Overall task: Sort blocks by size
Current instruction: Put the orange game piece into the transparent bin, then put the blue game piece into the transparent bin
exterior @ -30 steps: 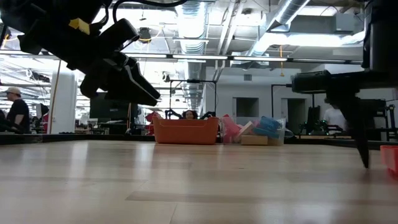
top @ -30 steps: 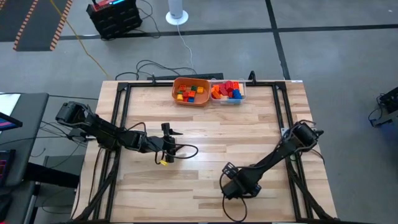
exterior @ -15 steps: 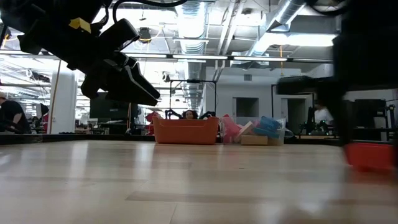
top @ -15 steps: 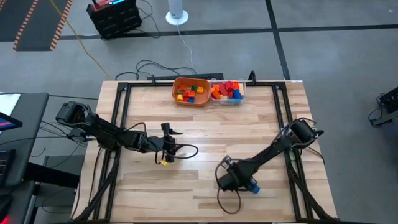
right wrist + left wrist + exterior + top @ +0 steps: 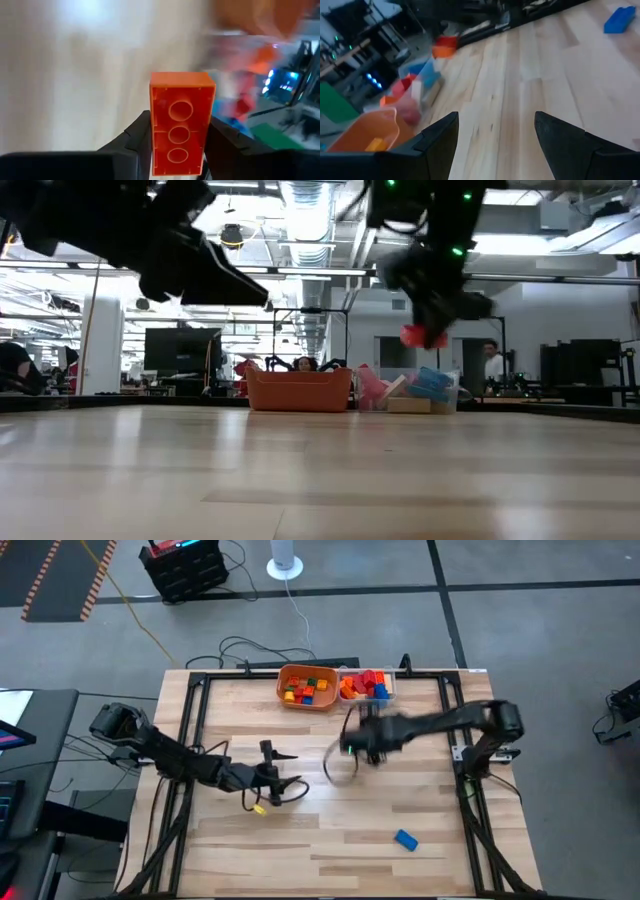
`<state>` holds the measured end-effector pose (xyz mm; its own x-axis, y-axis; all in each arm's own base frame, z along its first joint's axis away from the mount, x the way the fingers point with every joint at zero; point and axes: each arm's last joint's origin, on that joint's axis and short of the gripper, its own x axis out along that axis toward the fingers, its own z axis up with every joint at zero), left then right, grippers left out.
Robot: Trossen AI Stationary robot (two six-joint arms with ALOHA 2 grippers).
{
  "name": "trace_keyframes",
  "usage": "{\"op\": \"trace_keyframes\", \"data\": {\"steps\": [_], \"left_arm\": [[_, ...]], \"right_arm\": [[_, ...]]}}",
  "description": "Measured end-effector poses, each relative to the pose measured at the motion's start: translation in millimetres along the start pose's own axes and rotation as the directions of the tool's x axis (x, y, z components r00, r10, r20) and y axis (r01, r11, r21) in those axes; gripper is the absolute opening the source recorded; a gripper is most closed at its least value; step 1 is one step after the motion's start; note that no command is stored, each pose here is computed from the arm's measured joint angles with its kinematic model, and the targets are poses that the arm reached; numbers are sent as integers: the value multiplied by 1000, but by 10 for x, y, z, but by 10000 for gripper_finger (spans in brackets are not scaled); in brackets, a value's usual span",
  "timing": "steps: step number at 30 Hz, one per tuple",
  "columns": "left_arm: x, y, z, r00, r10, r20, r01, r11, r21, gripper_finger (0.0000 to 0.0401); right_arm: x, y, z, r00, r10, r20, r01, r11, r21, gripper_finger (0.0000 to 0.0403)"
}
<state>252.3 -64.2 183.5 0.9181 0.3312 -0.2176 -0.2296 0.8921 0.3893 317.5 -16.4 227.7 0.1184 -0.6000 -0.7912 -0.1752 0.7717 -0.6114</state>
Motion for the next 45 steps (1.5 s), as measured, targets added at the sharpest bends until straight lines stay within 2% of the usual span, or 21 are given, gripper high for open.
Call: {"op": "trace_keyframes", "data": {"steps": [2,3,5,8,12,16,18,22,26,28,33,36,39,43,45], "left_arm": [[-21,-24,21,1000,-2,16,2,1000,14,253],[-25,-30,24,1000,-4,18,3,1000,18,253],[-26,-31,24,1000,-3,17,2,1000,21,253],[-19,-20,20,1000,7,13,-7,1000,26,253],[-6,-2,9,1000,14,5,-14,999,30,253],[9,20,1,1000,23,-2,-23,999,28,253],[13,24,-9,1000,25,-10,-24,999,26,253],[13,20,-26,999,21,-25,-21,1000,23,253],[13,18,-35,999,20,-33,-19,999,29,253],[15,21,-35,999,22,-33,-21,999,41,253],[15,21,-39,999,22,-37,-21,999,46,253],[14,20,-43,999,22,-40,-20,999,48,253],[8,7,-59,998,14,-54,-11,998,61,253],[-2,-12,-109,995,1,-98,10,994,113,253],[-2,-13,-114,995,0,-102,12,993,117,253]], "right_arm": [[16,-312,-62,997,-41,66,29,984,176,160],[35,-458,-96,994,-65,91,38,961,273,160],[94,-732,-196,988,-100,119,37,894,446,160],[245,-1056,-375,986,-100,132,0,796,605,160],[558,-1329,-586,988,-19,151,-94,698,710,170],[941,-1427,-698,982,95,166,-188,632,752,238],[1088,-1407,-716,969,168,181,-247,613,751,265],[1174,-1304,-703,955,257,151,-282,616,736,283],[916,-1236,-708,949,280,144,-294,628,721,281],[669,-1224,-680,958,228,176,-284,639,715,280],[11,-1073,-587,977,18,211,-157,730,665,280],[-318,-907,-549,957,0,289,-199,726,658,281],[-572,-578,-471,945,64,320,-265,724,637,281],[-719,140,-267,934,155,323,-322,760,565,281],[-780,478,-199,920,250,302,-381,752,538,281]]}}
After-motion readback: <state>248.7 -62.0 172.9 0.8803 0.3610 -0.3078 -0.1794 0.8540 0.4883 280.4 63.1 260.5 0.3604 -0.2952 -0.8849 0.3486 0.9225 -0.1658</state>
